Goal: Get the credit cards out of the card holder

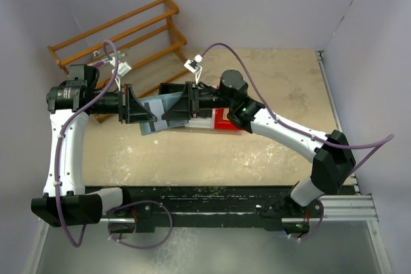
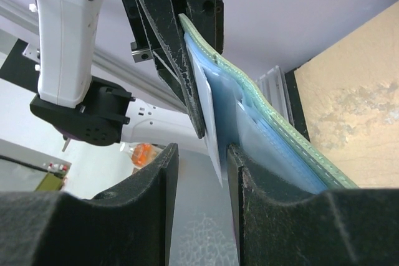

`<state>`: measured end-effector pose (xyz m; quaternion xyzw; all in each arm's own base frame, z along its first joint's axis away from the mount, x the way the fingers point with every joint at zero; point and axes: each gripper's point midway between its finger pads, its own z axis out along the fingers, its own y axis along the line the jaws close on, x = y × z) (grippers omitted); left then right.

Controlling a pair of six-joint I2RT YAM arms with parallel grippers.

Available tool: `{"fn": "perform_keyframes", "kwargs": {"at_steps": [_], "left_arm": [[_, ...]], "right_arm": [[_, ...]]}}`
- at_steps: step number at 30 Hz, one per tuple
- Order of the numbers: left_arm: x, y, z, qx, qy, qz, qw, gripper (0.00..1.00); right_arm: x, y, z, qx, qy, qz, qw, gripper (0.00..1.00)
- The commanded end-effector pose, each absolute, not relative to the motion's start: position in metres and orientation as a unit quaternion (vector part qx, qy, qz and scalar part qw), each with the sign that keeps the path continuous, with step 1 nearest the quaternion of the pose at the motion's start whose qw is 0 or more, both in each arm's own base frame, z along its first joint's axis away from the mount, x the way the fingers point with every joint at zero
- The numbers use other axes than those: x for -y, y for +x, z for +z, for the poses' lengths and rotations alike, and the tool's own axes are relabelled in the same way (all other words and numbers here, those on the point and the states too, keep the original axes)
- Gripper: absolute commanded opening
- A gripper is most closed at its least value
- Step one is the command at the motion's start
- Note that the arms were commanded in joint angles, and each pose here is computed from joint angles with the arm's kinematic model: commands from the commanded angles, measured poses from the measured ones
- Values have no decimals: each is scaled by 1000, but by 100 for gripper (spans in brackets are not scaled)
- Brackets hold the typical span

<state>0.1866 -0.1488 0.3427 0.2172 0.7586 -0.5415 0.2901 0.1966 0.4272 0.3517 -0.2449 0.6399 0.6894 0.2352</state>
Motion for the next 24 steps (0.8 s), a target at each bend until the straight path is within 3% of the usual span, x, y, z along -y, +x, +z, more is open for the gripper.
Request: {"fn": "perform_keyframes", "kwargs": {"at_steps": [1,3,13,19,22,24], "left_arm": [[154,176,372,-712,251,-573,319,0],[155,176,374,-708,251,-578,319,2],[157,169,381,-691,255,-597,318,16],[159,160,389,-672,260,-613,322,35],[161,156,396,-658,265,-624,329,32],[161,155,398,-657,263,-626,328,21]], "right_arm": [[-421,183,372,-607,-269,706,246,40],[-421,180,374,-602,-268,713,240,37],[-413,159,390,-558,-279,753,209,0],[-409,152,392,-548,-282,762,200,0],[-407,150,393,-545,-282,763,201,0],[-406,150,394,-544,-282,764,203,0]]}}
